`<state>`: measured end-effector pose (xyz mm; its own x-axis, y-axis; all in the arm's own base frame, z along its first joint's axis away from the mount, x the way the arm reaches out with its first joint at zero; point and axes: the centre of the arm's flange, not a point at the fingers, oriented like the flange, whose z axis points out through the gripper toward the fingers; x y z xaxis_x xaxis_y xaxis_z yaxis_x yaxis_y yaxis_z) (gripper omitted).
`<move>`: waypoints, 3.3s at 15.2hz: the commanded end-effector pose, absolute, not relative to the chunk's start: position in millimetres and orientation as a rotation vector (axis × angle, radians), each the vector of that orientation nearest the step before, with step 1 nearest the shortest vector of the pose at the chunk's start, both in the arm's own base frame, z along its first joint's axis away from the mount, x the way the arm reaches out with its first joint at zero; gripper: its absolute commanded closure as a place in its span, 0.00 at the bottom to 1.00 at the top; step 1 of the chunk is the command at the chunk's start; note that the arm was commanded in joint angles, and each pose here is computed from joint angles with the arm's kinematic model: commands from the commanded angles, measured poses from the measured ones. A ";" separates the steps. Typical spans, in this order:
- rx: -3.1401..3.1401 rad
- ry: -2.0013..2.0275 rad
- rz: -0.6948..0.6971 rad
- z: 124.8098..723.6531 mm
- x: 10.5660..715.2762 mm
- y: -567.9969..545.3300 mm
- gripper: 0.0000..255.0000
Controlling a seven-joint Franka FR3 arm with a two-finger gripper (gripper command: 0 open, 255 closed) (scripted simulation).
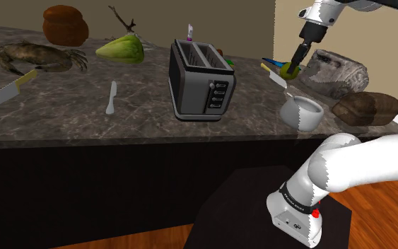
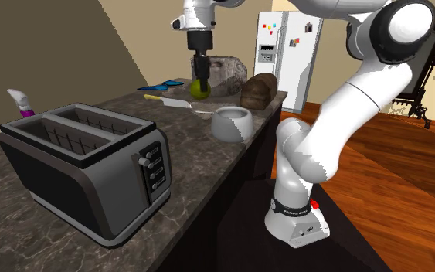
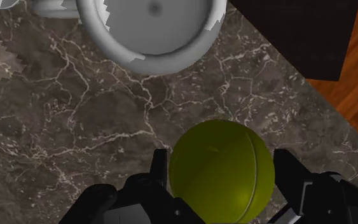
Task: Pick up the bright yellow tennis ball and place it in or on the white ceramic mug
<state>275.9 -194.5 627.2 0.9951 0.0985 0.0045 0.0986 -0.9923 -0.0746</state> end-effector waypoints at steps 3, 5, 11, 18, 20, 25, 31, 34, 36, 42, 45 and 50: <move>-3.063 -0.153 -0.001 626.6 231.5 -222.6 1.00; -3.063 -0.153 -0.001 627.2 209.9 -237.8 1.00; -3.063 -0.153 -0.001 623.2 158.2 -274.0 1.00; -3.063 -0.153 -0.001 586.3 158.2 -274.0 1.00; -3.063 -0.153 -0.001 575.7 158.2 -274.0 1.00; -3.063 -0.153 -0.001 551.9 158.2 -274.0 1.00; -3.063 -0.153 -0.001 551.9 158.2 -274.0 1.00; -3.063 -0.153 -0.001 551.9 158.2 -274.0 0.00; -3.063 -0.153 -0.001 551.9 158.2 -274.0 0.00; -3.063 -0.153 -0.001 601.7 158.4 -277.7 0.00; -3.063 -0.153 -0.001 601.7 158.4 -277.7 0.00; -3.063 -0.153 -0.001 601.7 158.3 -277.8 0.00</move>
